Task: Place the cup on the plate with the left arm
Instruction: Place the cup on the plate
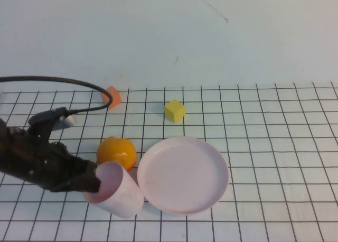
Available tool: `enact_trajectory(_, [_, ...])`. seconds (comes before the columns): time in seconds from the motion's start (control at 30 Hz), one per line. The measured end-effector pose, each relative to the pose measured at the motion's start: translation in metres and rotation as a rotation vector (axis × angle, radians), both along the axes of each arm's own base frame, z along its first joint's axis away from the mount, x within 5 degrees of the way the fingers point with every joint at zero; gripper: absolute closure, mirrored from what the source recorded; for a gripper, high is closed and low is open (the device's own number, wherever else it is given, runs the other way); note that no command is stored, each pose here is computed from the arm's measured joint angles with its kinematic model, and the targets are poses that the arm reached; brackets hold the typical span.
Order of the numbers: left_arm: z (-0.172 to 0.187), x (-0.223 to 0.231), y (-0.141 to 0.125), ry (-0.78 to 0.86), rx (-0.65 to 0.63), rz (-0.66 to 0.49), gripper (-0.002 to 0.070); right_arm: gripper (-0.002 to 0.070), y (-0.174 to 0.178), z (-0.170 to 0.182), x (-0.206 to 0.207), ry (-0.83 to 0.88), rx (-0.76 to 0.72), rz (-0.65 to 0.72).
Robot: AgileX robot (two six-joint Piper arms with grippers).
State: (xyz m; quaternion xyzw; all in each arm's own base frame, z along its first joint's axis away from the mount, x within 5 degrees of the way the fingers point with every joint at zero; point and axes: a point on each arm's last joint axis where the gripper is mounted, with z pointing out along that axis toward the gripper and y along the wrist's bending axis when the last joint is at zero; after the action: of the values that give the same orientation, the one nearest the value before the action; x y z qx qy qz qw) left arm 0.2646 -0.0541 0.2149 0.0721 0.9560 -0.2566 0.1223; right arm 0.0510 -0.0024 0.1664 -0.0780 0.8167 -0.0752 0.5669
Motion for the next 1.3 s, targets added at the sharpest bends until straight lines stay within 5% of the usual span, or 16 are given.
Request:
enact_trajectory(0.27, [0.054,0.022,-0.061,-0.202,-0.03,-0.135,0.0665,0.0678,0.0,0.0,0.0,0.0,0.0,0.0])
enact_trajectory(0.47, [0.069,0.04,-0.11,-0.261,0.106,-0.191,0.0665,0.0678,0.0,0.0,0.0,0.0,0.0,0.0])
enact_trajectory(0.73, [0.041,0.066,-0.148,-0.203,0.264,-0.195,0.0666,0.0678,0.0,0.0,0.0,0.0,0.0,0.0])
enact_trajectory(1.03, [0.005,0.08,-0.156,-0.111,0.318,-0.226,0.0659,0.0678,0.0,0.0,0.0,0.0,0.0,0.0])
enact_trajectory(1.17, [0.004,0.08,-0.157,-0.107,0.319,-0.23,0.0554,0.0678,0.0,0.0,0.0,0.0,0.0,0.0])
enact_trajectory(1.3, [0.016,0.085,-0.16,-0.137,0.303,-0.225,0.0333,0.0678,0.0,0.0,0.0,0.0,0.0,0.0])
